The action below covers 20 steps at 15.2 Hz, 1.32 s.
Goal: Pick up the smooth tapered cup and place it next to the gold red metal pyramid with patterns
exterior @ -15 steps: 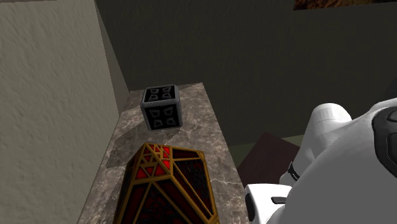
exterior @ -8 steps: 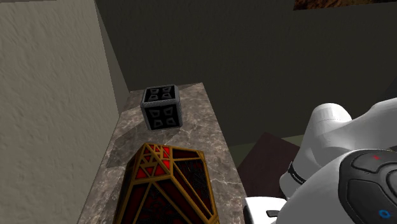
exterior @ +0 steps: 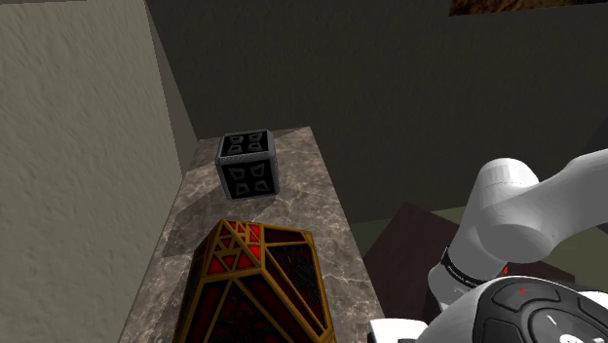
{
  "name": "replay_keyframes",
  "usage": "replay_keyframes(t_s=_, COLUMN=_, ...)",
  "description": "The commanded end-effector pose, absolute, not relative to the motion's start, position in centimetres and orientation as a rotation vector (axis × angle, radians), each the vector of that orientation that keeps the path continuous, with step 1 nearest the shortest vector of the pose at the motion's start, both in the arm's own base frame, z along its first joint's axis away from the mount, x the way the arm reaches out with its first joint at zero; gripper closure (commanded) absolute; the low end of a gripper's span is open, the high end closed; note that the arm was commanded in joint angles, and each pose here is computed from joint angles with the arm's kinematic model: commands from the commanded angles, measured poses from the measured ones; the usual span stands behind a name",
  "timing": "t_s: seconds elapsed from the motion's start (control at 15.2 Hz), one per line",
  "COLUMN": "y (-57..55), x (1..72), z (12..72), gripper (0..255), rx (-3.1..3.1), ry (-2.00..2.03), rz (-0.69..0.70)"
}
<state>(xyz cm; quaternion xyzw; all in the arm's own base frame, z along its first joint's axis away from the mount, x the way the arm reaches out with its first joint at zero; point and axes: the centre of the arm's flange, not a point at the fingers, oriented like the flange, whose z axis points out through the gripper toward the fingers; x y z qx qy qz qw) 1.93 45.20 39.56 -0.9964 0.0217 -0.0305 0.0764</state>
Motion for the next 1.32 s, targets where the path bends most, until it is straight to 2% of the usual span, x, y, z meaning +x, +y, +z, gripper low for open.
replay_keyframes(t_s=0.0, y=45.3, x=1.9, z=38.6, gripper=255, rx=-2.986, ry=0.066, rz=-0.092)
replay_keyframes(t_s=0.46, y=45.3, x=1.9, z=38.6, gripper=255, rx=-2.986, ry=0.066, rz=-0.092)
replay_keyframes(t_s=0.53, y=45.3, x=1.9, z=38.6, gripper=0, rx=-2.986, ry=0.066, rz=-0.092)
replay_keyframes(t_s=0.86, y=45.3, x=1.9, z=38.6, gripper=0, rx=-2.986, ry=0.066, rz=-0.092)
replay_keyframes(t_s=1.12, y=44.5, x=1.6, z=43.5, gripper=0, rx=-2.986, ry=0.066, rz=-0.092)
replay_keyframes(t_s=1.25, y=44.5, x=1.6, z=43.5, gripper=0, rx=-2.986, ry=0.066, rz=-0.092)
